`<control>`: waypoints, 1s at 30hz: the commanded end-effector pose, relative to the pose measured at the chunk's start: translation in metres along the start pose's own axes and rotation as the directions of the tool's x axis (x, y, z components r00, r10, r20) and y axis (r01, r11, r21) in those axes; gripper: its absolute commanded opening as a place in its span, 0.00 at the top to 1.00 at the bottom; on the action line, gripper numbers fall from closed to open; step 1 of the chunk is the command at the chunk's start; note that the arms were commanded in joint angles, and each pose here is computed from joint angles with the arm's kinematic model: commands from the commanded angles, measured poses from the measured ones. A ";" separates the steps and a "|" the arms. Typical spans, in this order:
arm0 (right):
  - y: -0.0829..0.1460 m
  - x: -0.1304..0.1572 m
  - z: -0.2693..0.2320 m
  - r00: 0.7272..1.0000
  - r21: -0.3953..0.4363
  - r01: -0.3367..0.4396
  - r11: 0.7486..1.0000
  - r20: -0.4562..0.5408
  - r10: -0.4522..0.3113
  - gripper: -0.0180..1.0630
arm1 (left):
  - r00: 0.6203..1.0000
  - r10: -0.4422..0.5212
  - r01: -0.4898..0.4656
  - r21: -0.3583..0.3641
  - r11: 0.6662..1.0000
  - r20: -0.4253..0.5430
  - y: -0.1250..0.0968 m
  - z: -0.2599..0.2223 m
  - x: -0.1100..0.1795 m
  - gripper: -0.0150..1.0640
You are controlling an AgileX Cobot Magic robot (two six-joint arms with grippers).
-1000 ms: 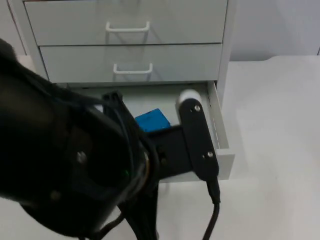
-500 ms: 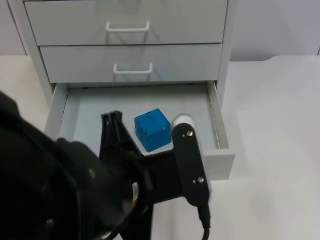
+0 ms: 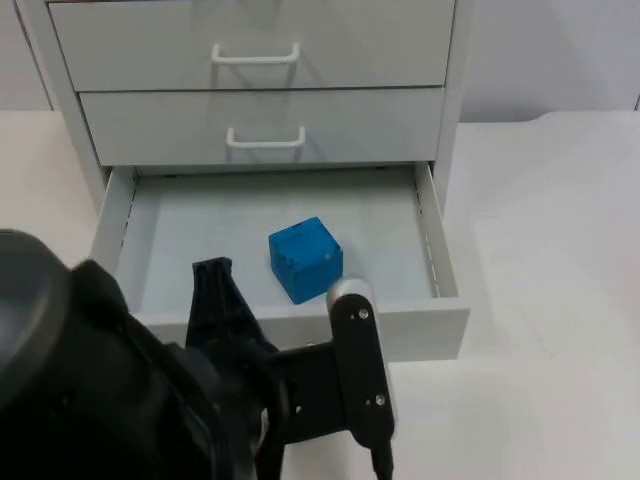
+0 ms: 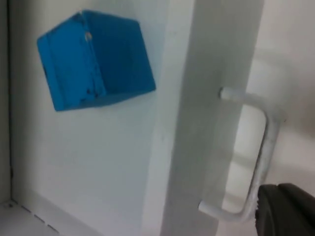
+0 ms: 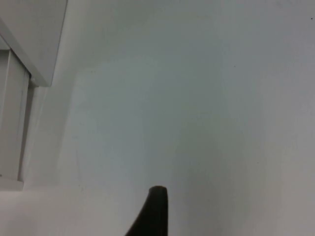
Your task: Open the drawer with the left hand, place the block into the drawer with the right hand, then close the drawer with the left hand.
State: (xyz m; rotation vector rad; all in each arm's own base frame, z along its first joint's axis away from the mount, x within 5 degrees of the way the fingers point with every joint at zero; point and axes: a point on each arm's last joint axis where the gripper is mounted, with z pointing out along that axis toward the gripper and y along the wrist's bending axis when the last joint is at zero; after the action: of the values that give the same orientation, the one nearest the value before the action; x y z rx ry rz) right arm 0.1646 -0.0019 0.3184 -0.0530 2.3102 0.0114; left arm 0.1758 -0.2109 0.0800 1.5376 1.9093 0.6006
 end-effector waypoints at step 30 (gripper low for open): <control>-0.001 -0.001 -0.001 1.000 0.008 -0.011 1.000 0.025 0.010 0.24 | 0.988 -0.150 0.147 -0.068 0.987 -0.041 0.029 0.022 -0.001 0.99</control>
State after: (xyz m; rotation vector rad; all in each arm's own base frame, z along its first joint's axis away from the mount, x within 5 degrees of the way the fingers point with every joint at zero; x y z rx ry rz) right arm 0.1651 -0.0020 0.3189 -0.0469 2.3027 0.0128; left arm 0.2067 -0.2042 0.0800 1.3817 2.0053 0.6193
